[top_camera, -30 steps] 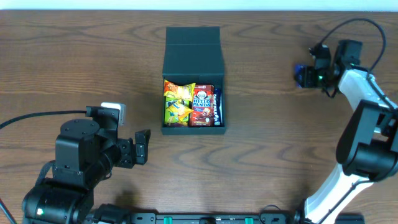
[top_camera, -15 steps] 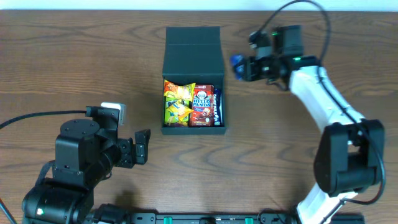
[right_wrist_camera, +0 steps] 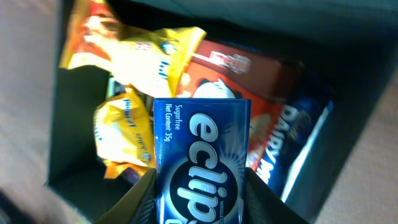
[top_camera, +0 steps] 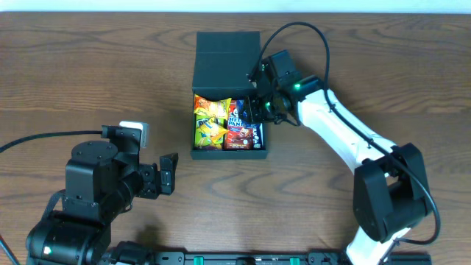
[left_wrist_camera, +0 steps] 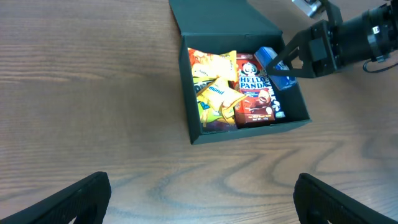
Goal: Pack container
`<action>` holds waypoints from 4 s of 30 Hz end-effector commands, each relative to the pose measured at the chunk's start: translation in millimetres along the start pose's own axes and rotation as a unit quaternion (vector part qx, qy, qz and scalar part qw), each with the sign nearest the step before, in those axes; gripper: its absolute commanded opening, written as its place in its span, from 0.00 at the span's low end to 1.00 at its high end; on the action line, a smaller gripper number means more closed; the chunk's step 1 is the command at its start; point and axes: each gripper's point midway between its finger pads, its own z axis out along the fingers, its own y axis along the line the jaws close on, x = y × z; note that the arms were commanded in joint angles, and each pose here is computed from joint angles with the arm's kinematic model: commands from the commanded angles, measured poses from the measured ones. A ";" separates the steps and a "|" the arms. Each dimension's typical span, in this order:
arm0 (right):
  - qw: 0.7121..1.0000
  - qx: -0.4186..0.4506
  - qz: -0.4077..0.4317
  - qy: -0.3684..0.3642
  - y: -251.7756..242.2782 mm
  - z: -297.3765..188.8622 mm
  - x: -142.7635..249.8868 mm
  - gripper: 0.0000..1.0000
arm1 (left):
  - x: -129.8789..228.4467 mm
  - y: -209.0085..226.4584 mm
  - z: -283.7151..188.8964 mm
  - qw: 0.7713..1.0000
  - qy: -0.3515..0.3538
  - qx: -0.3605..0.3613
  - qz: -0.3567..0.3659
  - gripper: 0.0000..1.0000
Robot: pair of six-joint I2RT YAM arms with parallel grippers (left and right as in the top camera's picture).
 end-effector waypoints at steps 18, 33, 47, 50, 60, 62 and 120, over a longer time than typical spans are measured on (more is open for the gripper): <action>0.990 0.128 0.011 -0.055 1.2 -3.0 -5.5 0.61 | -0.4 -0.5 -0.9 1.000 0.000 0.001 0.003 0.95; 0.979 0.091 -0.107 -0.149 49.5 -64.2 -62.1 0.99 | -0.3 -0.5 -0.9 1.000 0.000 0.001 0.003 0.95; 0.961 0.137 -0.151 -0.186 36.0 -82.8 -81.1 0.99 | -2.9 -0.2 -1.0 1.000 -0.006 0.000 0.004 0.95; 0.961 0.149 -0.142 -0.187 25.7 -86.0 -83.7 0.99 | -4.0 -1.9 -1.0 1.000 -0.008 0.005 -0.007 0.95; 0.960 0.172 -0.102 -0.196 -15.4 -101.4 -97.5 0.99 | -12.5 1.0 -1.3 1.000 -0.026 -0.004 -0.016 0.95; 0.960 0.176 -0.094 -0.197 -23.7 -104.6 -99.7 0.99 | -21.6 -0.2 -1.9 0.999 -0.044 -0.002 -0.014 0.95; 0.982 -0.042 0.157 -0.100 -128.0 40.0 -106.5 0.01 | -98.1 85.4 360.3 0.930 0.110 0.204 -0.286 0.05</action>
